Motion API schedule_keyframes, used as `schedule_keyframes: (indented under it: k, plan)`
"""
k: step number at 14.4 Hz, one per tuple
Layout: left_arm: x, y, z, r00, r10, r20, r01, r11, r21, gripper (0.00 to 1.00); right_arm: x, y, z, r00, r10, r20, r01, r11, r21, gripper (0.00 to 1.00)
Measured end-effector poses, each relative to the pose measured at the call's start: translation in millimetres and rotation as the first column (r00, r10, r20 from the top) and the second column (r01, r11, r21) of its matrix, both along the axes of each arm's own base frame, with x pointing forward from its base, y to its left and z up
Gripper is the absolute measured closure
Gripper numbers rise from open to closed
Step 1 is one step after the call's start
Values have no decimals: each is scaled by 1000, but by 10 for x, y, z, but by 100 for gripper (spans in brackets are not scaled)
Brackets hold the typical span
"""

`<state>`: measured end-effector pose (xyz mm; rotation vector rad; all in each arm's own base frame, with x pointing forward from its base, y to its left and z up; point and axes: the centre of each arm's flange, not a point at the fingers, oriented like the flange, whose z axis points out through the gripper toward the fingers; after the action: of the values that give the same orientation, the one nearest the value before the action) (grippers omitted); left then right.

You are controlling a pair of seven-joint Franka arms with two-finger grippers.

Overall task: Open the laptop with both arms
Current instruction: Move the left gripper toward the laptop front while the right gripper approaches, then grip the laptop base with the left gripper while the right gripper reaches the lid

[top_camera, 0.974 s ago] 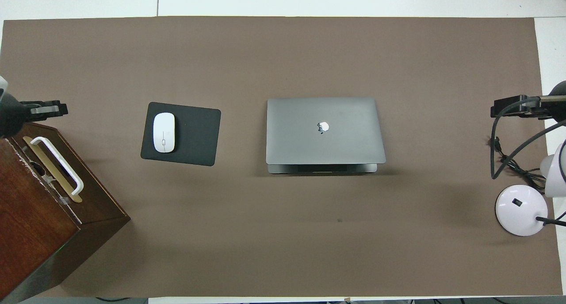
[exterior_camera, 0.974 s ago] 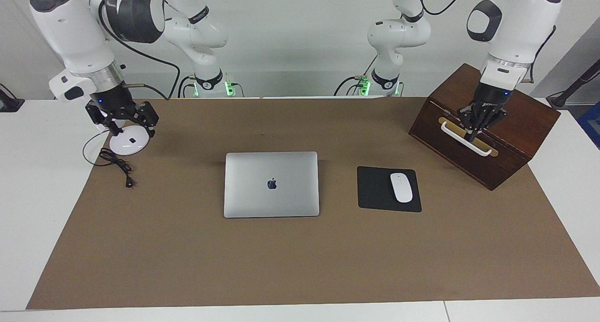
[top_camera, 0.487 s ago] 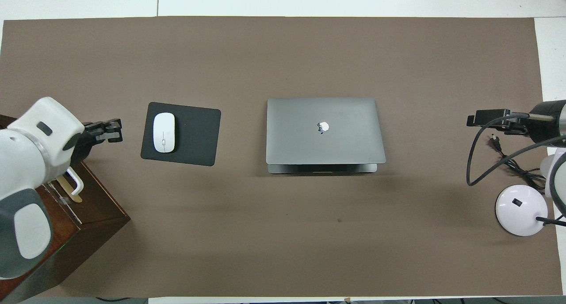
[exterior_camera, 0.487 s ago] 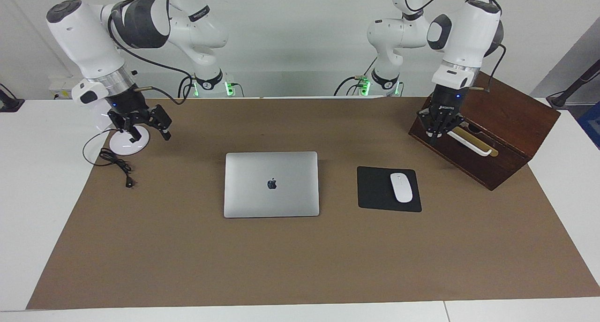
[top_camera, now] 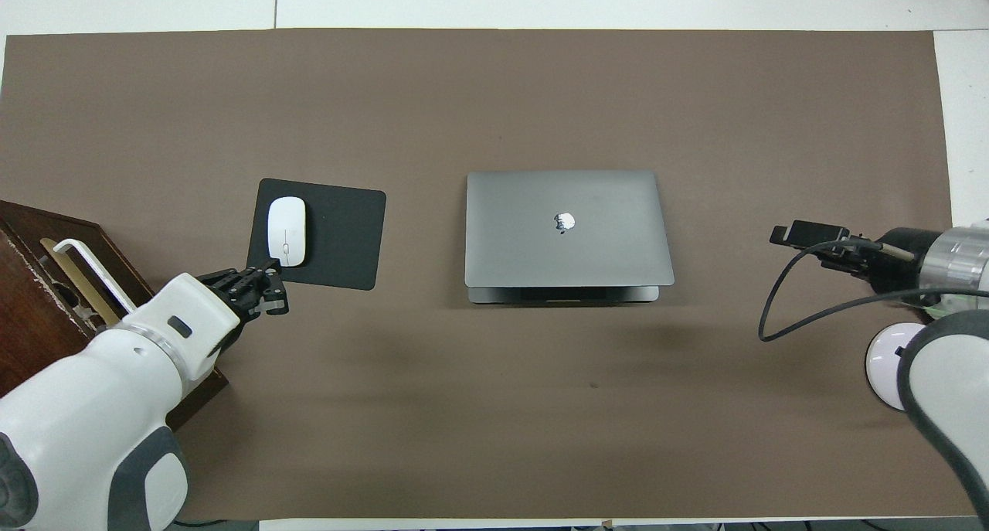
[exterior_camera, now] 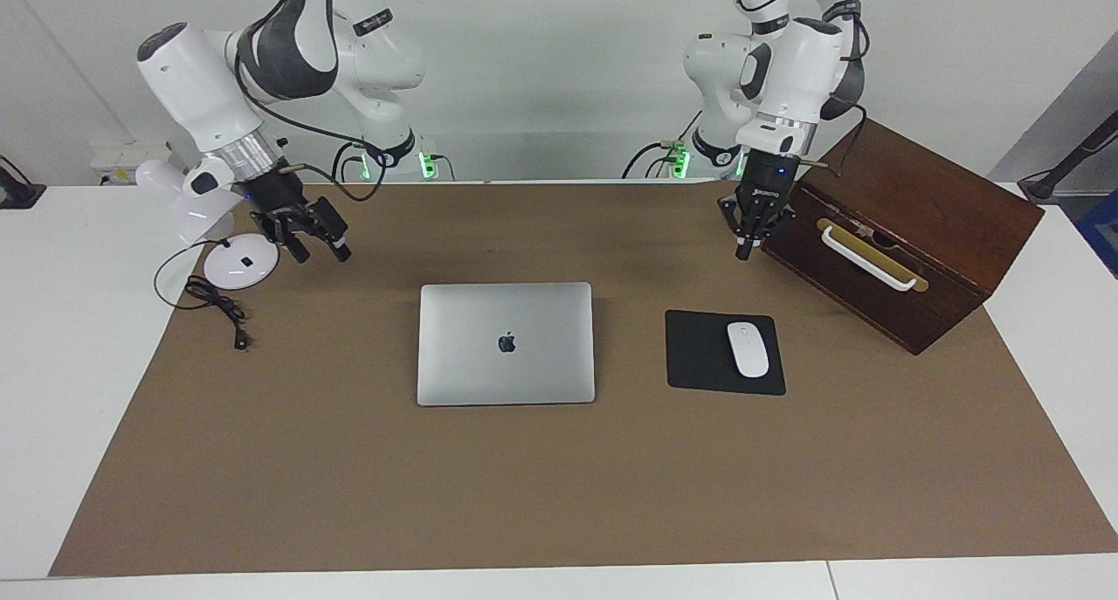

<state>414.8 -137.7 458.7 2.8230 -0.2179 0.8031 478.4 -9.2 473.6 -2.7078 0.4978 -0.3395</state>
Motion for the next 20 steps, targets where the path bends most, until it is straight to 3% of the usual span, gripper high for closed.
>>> schedule_keyframes:
  k: [5, 9, 13, 17, 20]
  plan:
    - [-274, -418, -141, 994, -69, 87, 73, 997, -40, 99, -310, 440, -167, 994, -47, 94, 40, 997, 70, 0]
    - [-423, -636, -258, 982, -119, 147, 128, 990, -53, 99, -573, 656, -251, 988, -87, 124, 69, 987, 144, 0]
    - [-596, -1055, -689, 948, -191, 252, 215, 974, -69, 99, -769, 679, -295, 985, -107, 135, 84, 982, 167, 0]
    - [-646, -1233, -1031, 943, -224, 248, 245, 968, -58, 99, -852, 834, -412, 979, -136, 151, 105, 975, 197, 0]
    - [-691, -1299, -1055, 939, -241, 246, 262, 963, -56, 99, -886, 963, -508, 981, -140, 133, 109, 970, 219, 0]
